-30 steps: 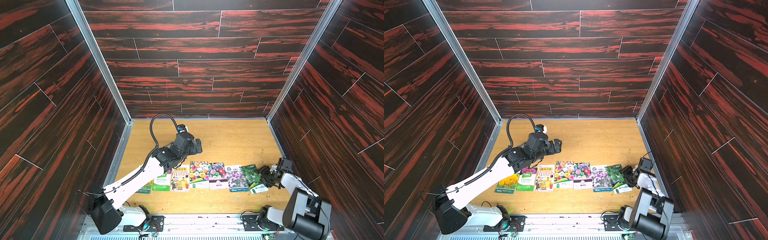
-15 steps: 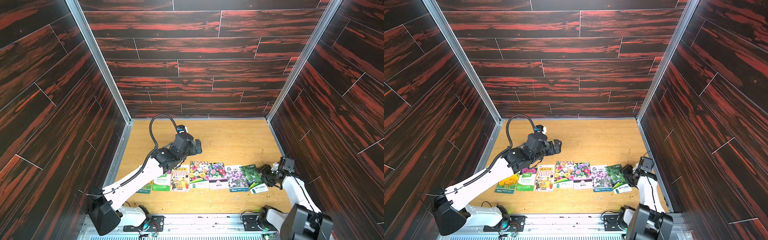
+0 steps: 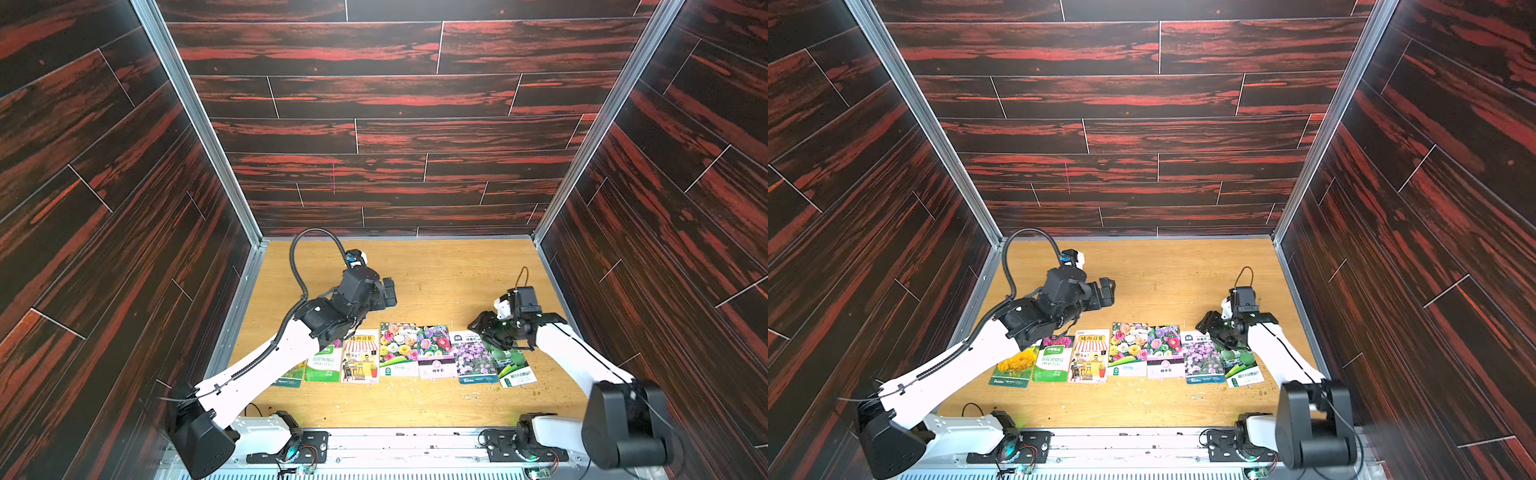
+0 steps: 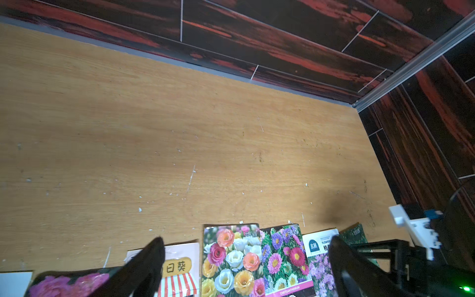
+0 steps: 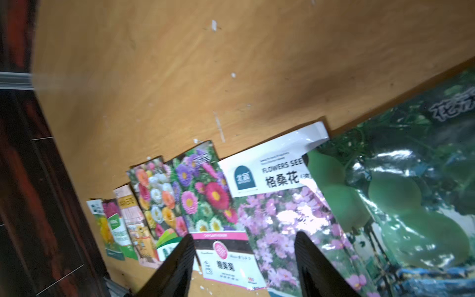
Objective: Arrange the seed packets in a row
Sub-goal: Adjust the seed packet at the center of the board.
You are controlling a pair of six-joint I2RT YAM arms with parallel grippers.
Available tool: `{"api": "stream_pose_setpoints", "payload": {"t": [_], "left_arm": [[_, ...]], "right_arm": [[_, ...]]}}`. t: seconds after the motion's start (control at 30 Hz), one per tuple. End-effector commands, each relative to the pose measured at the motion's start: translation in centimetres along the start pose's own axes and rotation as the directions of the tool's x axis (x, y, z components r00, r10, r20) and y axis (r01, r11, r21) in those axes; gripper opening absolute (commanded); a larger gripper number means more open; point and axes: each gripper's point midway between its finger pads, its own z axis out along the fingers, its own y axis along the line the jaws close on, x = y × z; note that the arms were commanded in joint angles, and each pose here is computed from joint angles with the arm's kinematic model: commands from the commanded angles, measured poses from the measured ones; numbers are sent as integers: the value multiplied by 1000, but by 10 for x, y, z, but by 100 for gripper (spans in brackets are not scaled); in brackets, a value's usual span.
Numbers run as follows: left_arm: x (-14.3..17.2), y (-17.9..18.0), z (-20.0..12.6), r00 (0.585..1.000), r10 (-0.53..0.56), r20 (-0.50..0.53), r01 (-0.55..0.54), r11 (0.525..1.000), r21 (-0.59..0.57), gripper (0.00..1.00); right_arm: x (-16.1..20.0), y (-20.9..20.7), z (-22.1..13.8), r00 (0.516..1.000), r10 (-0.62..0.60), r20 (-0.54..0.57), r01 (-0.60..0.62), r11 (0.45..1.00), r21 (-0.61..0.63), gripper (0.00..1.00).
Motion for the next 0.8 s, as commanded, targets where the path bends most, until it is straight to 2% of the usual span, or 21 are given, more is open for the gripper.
{"api": "stream_pose_setpoints", "payload": {"t": [0.0, 0.37, 0.77], "left_arm": [[-7, 16, -11, 999, 6, 37, -5, 999, -39, 100], [-5, 23, -10, 999, -9, 33, 11, 999, -49, 100], [-4, 22, -9, 1000, -10, 27, 11, 999, -47, 100]], "right_arm": [[-5, -5, 9, 1000, -2, 0, 2, 999, 33, 64], [-8, 0, 23, 999, -7, -32, 8, 1000, 14, 64], [-10, -9, 35, 999, 8, -53, -5, 999, 50, 64]]}}
